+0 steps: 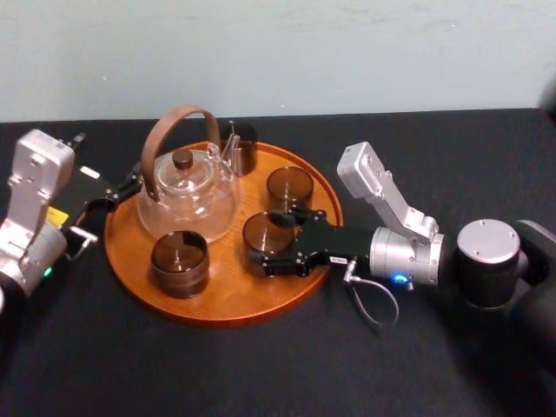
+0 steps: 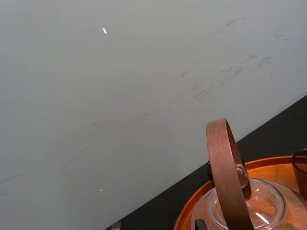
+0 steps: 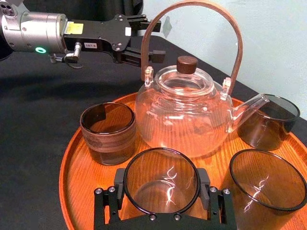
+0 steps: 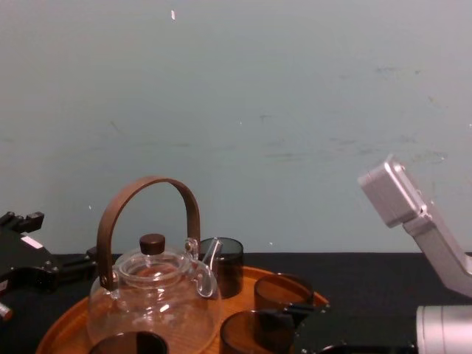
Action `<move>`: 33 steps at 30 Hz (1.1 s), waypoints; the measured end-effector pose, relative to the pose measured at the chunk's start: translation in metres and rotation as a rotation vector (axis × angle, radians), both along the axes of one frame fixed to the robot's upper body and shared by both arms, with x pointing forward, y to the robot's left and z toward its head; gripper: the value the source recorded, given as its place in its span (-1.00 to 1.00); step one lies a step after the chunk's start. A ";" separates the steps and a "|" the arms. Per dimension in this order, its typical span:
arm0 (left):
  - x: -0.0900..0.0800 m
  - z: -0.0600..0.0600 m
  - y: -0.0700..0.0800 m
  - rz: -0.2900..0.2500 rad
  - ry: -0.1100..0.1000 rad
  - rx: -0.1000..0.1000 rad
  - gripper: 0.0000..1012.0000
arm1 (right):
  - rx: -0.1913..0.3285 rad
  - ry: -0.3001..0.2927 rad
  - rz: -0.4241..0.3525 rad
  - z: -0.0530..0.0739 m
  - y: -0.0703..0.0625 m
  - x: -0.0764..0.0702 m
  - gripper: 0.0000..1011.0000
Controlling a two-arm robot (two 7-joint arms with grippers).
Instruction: Pick up the glass from the table and place it on the tray.
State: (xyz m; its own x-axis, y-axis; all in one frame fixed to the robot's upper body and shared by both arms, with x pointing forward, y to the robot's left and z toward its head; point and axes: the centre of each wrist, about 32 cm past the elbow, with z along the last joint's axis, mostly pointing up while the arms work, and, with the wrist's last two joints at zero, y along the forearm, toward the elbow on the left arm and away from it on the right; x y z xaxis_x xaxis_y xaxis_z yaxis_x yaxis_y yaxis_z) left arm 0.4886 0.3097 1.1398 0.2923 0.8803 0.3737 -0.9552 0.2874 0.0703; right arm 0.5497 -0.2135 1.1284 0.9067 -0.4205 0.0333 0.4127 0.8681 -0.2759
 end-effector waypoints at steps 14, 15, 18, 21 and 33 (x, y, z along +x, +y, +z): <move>0.000 0.000 0.000 0.000 0.000 0.000 0.98 | -0.004 -0.007 -0.002 -0.001 0.000 0.000 0.79; 0.000 0.000 0.000 0.000 0.000 0.000 0.98 | -0.004 -0.007 -0.002 -0.001 0.000 0.000 0.79; 0.000 0.000 0.000 0.000 0.000 0.000 0.98 | -0.004 -0.006 -0.002 -0.001 0.000 0.000 0.82; 0.000 0.000 0.000 0.000 0.000 0.000 0.98 | -0.004 -0.005 -0.003 -0.001 0.000 0.000 0.96; 0.000 0.000 0.000 0.000 0.000 0.000 0.98 | -0.003 -0.003 -0.003 -0.001 0.000 0.000 0.98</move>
